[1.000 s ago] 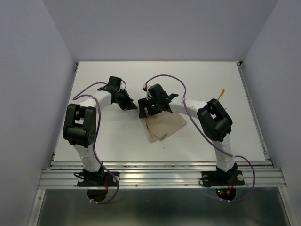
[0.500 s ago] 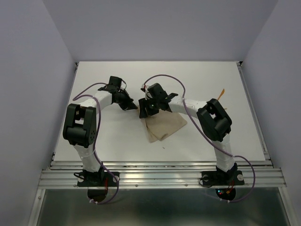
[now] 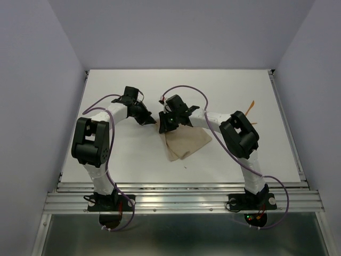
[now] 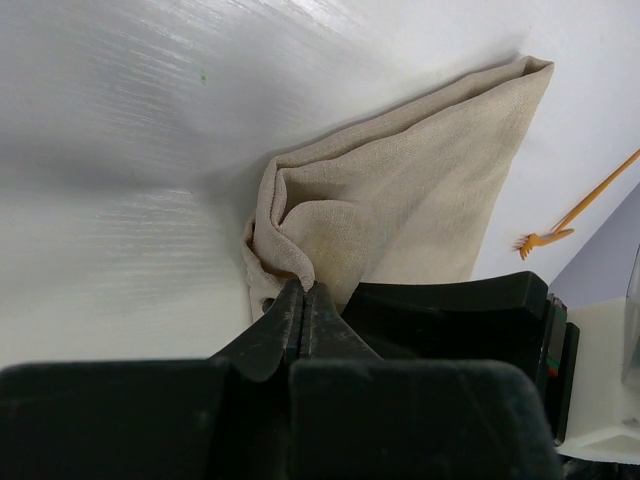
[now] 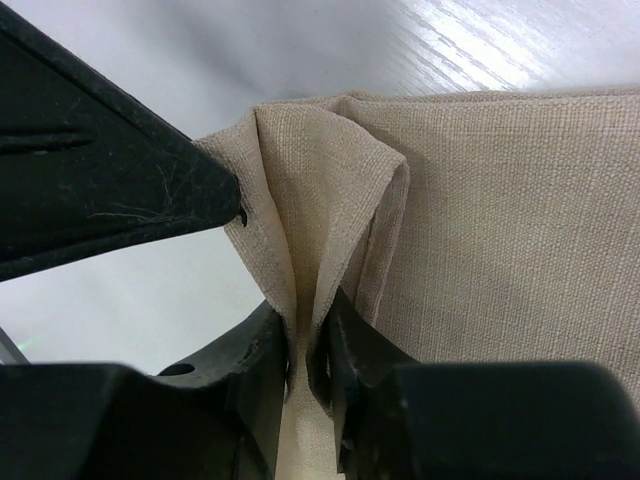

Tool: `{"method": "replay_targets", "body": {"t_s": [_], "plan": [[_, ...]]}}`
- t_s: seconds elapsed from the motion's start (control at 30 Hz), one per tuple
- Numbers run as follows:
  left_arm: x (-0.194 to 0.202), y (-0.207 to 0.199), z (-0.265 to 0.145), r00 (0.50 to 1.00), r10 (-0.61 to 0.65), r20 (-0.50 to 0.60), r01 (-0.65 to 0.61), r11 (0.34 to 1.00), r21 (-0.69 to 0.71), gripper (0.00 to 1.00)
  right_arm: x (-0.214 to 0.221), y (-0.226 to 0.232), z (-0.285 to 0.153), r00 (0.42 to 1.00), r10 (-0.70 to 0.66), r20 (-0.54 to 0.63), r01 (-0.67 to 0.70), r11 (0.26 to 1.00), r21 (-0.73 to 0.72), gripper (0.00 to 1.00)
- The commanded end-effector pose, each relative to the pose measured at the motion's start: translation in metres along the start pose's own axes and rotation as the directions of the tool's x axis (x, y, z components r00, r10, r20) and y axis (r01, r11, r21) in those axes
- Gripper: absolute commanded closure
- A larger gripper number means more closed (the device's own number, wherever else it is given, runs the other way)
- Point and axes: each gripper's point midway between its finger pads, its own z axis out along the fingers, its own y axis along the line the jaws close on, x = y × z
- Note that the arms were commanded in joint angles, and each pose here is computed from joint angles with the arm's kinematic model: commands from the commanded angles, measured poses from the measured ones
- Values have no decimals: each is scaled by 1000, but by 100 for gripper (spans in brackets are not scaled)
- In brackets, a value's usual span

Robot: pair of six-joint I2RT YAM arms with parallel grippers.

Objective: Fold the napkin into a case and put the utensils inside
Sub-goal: Fold the lower triangle-folded napkin at the center of the board.

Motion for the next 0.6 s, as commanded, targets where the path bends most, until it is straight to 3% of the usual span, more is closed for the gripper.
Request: {"method": "replay_targets", "body": {"t_s": [0.0, 0.17, 0.3, 0.33, 0.43, 0.57], "plan": [[-7, -21, -10, 999, 18, 32, -19, 999, 45, 100, -31, 11, -6, 997, 5, 83, -3, 1000, -23, 77], [-8, -24, -13, 999, 35, 41, -38, 998, 52, 97, -34, 19, -9, 994, 54, 93, -45, 995, -90, 99], [-10, -27, -19, 997, 55, 60, -58, 996, 61, 75, -39, 27, -21, 992, 110, 66, -90, 964, -249, 99], [-10, -26, -20, 996, 62, 63, -65, 996, 56, 60, -43, 25, -25, 989, 135, 64, -112, 955, -276, 99], [-14, -30, -26, 993, 82, 81, -86, 995, 57, 42, -49, 29, -35, 986, 160, 44, -133, 921, -367, 99], [-19, -38, -35, 990, 93, 106, -101, 993, 68, 41, -50, 26, -40, 982, 189, 15, -167, 901, -401, 99]]}}
